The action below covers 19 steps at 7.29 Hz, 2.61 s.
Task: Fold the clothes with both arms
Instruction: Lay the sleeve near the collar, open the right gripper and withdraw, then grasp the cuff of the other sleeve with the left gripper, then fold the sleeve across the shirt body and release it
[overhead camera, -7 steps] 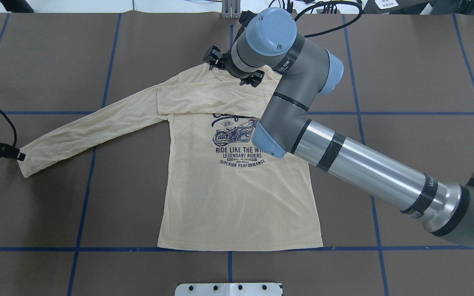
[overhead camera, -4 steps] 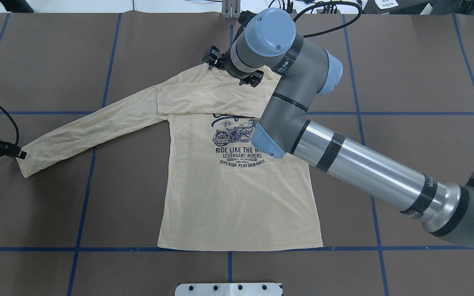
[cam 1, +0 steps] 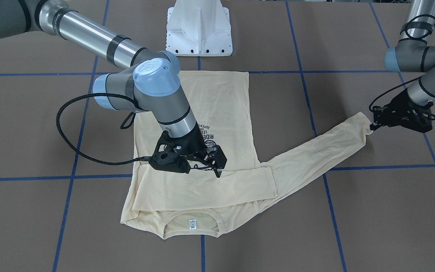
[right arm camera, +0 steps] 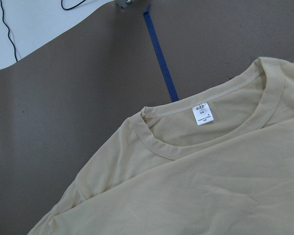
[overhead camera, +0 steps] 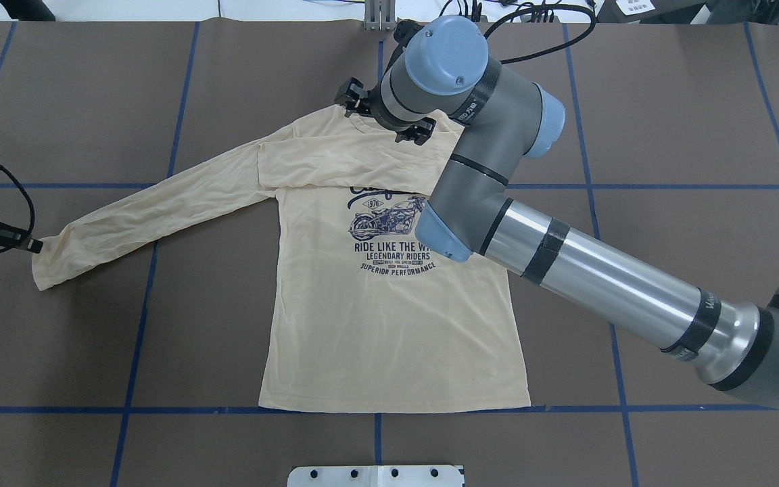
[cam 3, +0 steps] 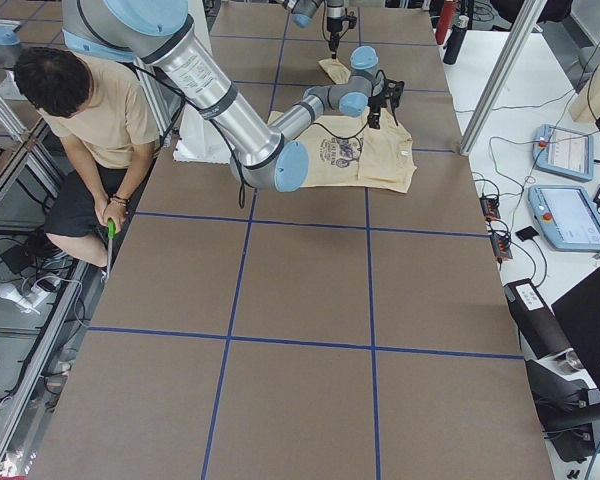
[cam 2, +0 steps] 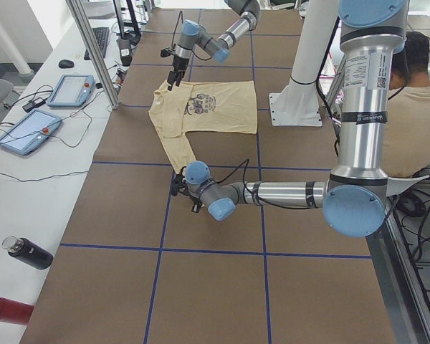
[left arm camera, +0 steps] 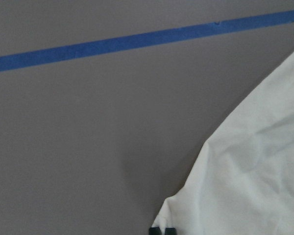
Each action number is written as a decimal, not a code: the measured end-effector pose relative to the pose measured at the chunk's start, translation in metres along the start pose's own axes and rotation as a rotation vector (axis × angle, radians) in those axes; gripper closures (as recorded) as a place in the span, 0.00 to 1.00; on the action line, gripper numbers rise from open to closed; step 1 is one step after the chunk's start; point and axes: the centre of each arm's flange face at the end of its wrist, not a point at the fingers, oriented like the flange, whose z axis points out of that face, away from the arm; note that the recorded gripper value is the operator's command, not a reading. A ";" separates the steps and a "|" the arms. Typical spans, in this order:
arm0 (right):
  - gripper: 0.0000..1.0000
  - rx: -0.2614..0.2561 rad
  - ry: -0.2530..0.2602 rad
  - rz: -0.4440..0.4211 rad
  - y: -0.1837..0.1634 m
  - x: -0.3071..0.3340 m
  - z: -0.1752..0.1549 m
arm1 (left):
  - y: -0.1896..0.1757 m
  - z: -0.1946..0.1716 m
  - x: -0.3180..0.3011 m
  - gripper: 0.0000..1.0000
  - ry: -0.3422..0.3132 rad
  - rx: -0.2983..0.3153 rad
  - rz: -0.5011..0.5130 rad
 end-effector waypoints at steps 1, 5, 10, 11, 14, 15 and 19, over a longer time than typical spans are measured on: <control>0.02 0.001 0.002 0.000 -0.008 0.031 -0.008 | -0.007 -0.016 0.024 1.00 0.031 0.020 0.004; 0.02 -0.036 0.109 -0.042 -0.085 0.210 -0.038 | -0.058 -0.090 0.165 1.00 0.187 0.135 -0.124; 0.01 -0.025 0.237 -0.124 -0.150 0.390 -0.079 | -0.171 -0.084 0.416 1.00 0.277 0.153 -0.349; 0.01 -0.025 0.259 -0.147 -0.154 0.412 -0.083 | -0.191 -0.084 0.443 1.00 0.283 0.191 -0.374; 0.01 -0.033 0.309 -0.169 -0.160 0.450 -0.083 | -0.232 -0.035 0.534 1.00 0.283 0.274 -0.430; 0.01 -0.033 0.315 -0.167 -0.161 0.453 -0.082 | -0.236 -0.015 0.557 1.00 0.286 0.284 -0.439; 0.01 -0.031 0.318 -0.162 -0.164 0.455 -0.082 | -0.236 0.039 0.624 1.00 0.275 0.293 -0.441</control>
